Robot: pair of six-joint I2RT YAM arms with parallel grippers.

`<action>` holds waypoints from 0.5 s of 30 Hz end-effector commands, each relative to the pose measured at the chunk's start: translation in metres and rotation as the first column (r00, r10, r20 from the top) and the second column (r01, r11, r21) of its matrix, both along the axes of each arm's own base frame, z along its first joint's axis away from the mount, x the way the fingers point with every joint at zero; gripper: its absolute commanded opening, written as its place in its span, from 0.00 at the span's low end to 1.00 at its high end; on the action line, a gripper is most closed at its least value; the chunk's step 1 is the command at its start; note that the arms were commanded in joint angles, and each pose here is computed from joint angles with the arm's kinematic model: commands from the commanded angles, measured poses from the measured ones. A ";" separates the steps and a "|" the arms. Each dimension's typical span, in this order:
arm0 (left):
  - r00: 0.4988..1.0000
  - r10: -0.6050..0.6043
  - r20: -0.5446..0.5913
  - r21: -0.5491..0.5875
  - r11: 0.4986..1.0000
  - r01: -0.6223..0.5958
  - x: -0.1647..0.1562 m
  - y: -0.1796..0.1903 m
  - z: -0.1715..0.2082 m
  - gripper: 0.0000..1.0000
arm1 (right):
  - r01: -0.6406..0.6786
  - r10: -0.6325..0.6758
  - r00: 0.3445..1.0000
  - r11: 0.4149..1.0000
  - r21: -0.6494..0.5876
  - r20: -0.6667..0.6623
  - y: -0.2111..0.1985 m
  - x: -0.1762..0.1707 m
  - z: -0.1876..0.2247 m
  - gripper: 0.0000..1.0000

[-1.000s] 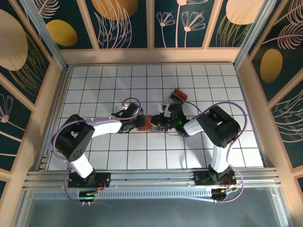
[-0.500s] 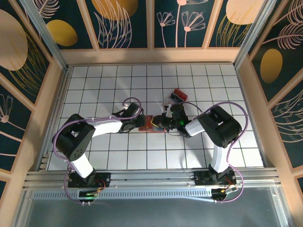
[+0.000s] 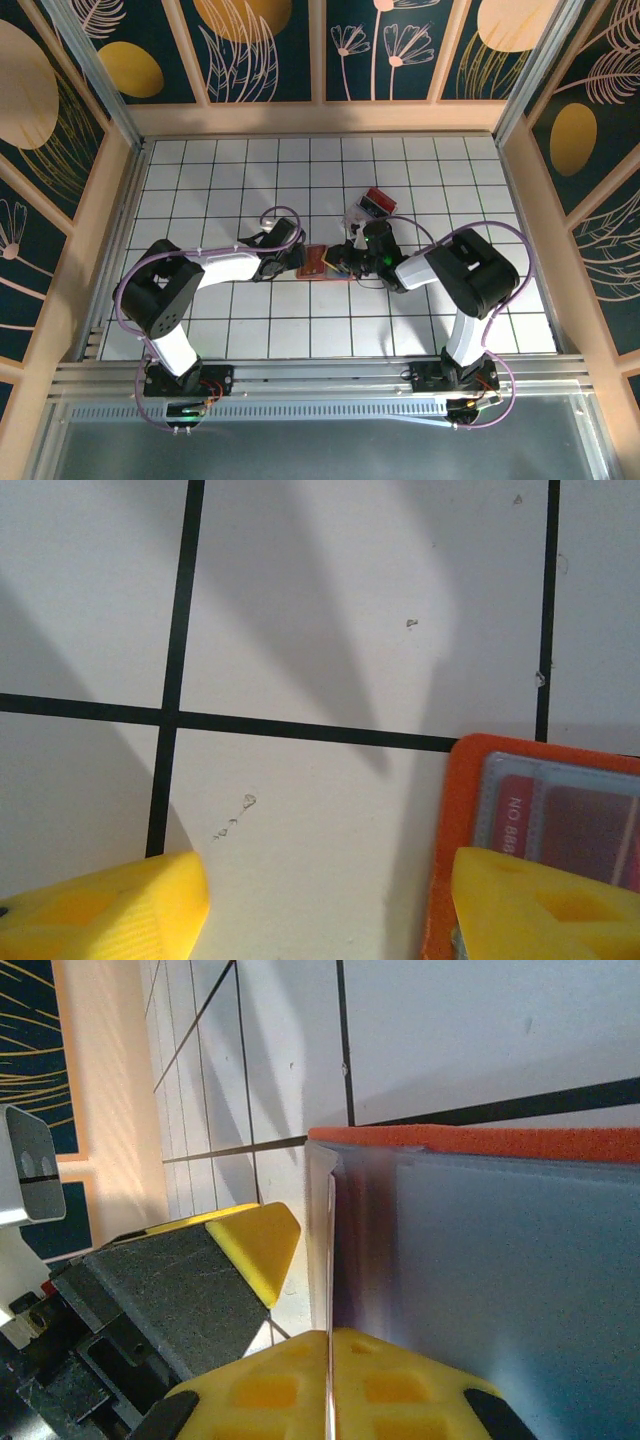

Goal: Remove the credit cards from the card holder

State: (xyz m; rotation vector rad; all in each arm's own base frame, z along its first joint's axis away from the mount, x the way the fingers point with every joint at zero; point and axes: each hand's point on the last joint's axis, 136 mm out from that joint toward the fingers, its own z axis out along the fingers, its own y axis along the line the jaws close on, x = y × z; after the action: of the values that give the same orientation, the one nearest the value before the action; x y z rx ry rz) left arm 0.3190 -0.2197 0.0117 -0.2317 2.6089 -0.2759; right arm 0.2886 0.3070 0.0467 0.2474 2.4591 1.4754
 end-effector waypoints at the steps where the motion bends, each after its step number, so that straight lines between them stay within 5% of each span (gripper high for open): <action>1: 0.988 -0.011 -0.151 0.014 1.000 0.013 -0.024 0.004 -0.048 0.67 | 0.009 -0.009 0.999 1.000 0.002 0.044 -0.004 0.004 0.010 0.12; 15: 0.987 -0.012 -0.161 0.012 1.000 0.015 -0.025 0.003 -0.052 0.65 | 0.017 -0.018 0.999 1.000 0.020 0.038 -0.007 0.002 0.010 0.10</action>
State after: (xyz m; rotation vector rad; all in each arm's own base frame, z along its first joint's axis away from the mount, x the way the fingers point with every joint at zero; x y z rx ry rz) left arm 0.3191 -0.2184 0.0096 -0.2318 2.6179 -0.2533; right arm 0.2862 0.3032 0.0439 0.2564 2.4634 1.4709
